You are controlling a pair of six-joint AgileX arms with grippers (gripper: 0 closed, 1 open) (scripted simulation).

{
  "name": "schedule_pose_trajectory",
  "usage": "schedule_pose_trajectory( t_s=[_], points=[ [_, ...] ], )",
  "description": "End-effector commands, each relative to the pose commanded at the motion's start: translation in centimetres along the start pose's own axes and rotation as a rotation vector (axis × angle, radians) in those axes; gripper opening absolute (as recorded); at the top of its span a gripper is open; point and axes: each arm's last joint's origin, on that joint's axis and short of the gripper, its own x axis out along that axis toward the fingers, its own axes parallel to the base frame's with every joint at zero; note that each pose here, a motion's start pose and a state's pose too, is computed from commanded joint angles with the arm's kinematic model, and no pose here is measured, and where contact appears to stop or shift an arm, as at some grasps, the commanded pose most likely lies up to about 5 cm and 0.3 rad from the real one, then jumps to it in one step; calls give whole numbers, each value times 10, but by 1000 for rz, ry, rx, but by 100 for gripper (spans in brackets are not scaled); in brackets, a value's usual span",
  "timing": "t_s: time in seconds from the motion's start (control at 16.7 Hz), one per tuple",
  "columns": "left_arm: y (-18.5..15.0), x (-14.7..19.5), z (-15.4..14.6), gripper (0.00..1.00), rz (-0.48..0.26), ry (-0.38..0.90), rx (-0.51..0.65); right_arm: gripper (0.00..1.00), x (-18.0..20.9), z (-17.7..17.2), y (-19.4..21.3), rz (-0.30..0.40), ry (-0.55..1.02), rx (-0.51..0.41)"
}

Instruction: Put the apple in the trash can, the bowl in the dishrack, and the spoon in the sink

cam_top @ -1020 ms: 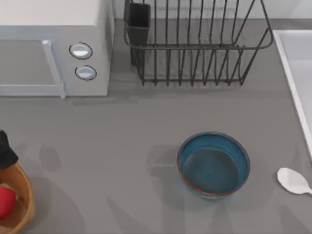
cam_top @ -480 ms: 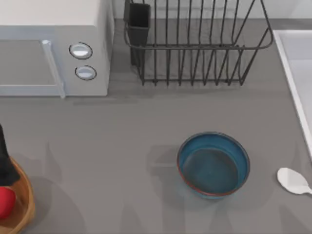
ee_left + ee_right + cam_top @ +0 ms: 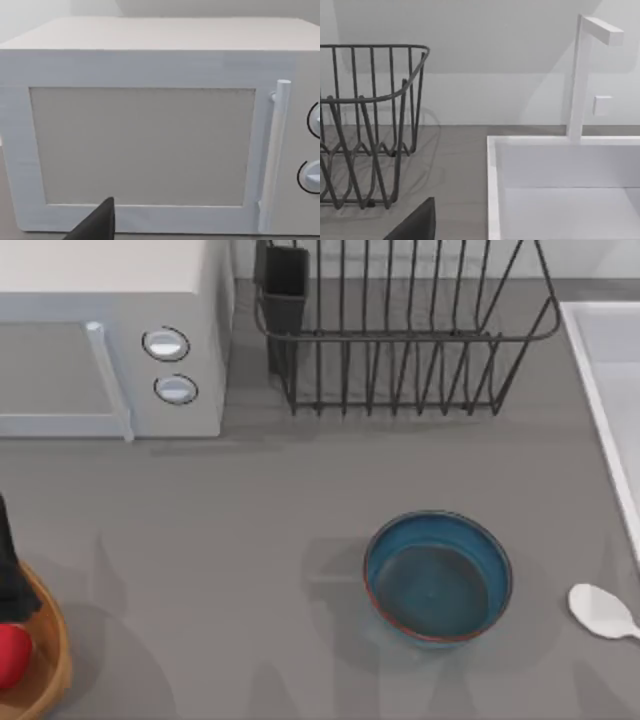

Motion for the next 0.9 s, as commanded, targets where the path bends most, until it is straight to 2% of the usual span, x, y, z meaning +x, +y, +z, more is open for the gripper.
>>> schedule_pose_trajectory(
  t_s=[0.18, 0.36, 0.66, 0.9],
  points=[
    [0, 0, 0, 100, 0, 0, 0, 100, 1, 16, 4, 29, 82, 33],
    [0, 0, 0, 100, 0, 0, 0, 100, 9, 45, 11, 79, 246, 82],
    [0, 0, 0, 100, 0, 0, 0, 100, 54, 85, 38, 136, 698, 140],
    [0, 0, 0, 100, 0, 0, 0, 100, 108, 90, 77, 117, 1090, 128]
  ],
)
